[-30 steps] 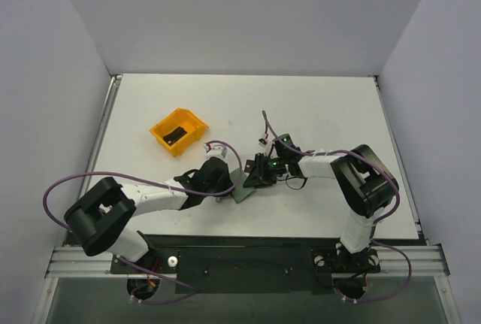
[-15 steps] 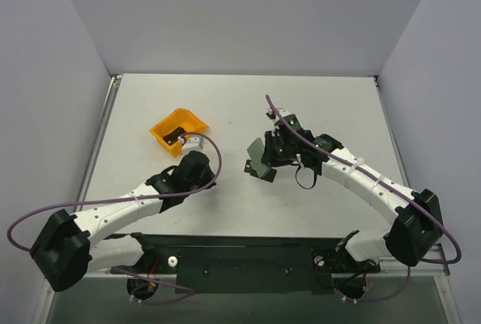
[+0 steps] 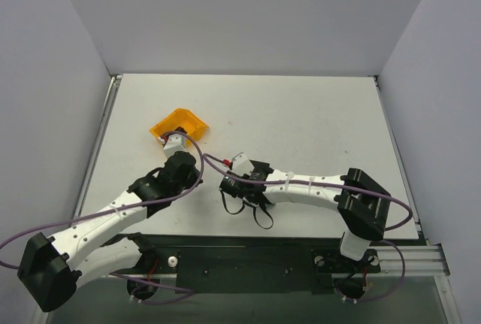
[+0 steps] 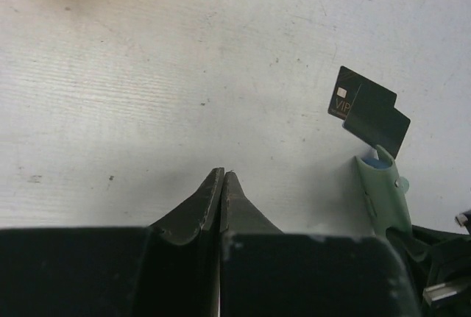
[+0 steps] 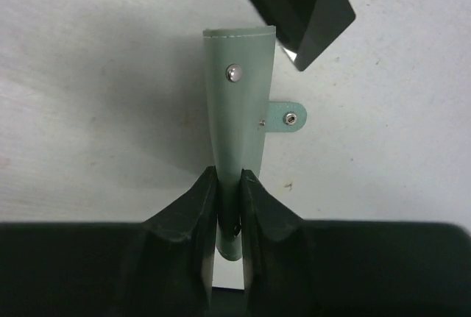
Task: Put the credit cards into the card holder
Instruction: Turn over the card holder at the center of the board.
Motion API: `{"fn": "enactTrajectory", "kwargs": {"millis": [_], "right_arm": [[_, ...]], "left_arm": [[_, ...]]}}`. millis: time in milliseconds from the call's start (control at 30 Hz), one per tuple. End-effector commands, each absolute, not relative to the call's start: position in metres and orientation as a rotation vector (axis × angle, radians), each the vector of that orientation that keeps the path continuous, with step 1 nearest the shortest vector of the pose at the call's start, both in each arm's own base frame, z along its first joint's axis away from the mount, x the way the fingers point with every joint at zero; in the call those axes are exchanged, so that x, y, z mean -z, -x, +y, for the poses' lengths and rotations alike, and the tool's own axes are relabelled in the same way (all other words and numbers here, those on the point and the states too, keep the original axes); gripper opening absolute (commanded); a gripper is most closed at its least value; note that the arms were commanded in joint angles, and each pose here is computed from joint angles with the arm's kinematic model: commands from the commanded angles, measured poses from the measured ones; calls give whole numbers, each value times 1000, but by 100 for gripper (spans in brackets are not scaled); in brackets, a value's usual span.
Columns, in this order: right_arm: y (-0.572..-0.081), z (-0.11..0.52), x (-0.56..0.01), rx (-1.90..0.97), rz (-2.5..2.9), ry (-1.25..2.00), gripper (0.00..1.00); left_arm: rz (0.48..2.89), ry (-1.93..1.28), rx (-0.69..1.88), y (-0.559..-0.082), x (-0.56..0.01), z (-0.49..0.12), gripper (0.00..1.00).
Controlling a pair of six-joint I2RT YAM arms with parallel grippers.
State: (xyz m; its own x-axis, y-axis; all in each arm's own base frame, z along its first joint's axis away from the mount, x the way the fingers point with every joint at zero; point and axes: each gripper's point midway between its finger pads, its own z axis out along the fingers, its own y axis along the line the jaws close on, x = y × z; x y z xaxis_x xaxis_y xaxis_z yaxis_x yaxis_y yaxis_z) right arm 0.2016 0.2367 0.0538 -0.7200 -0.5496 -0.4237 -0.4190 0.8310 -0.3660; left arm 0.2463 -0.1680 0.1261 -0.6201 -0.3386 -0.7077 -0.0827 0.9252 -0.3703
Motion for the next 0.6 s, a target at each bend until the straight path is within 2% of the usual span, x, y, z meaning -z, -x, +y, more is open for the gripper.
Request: {"fn": "enactTrajectory", "kwargs": {"millis": [0, 33, 100, 233, 400, 567], "right_arm": [[-192, 263, -64, 289, 2426, 721, 20], [-186, 274, -64, 215, 2437, 737, 26], [-172, 298, -63, 26, 2464, 776, 43], [-150, 327, -76, -396, 2478, 797, 49], [-189, 286, -109, -443, 2426, 515, 47], [-229, 203, -112, -264, 2403, 152, 32]], "left_arm": [[2226, 339, 334, -242, -123, -152, 5], [2229, 342, 332, -242, -122, -152, 5], [2237, 351, 325, -240, -120, -149, 5], [2246, 361, 331, -241, -117, -149, 5], [2238, 278, 419, -249, -122, -171, 0], [2208, 82, 599, -248, -138, -225, 0]]}}
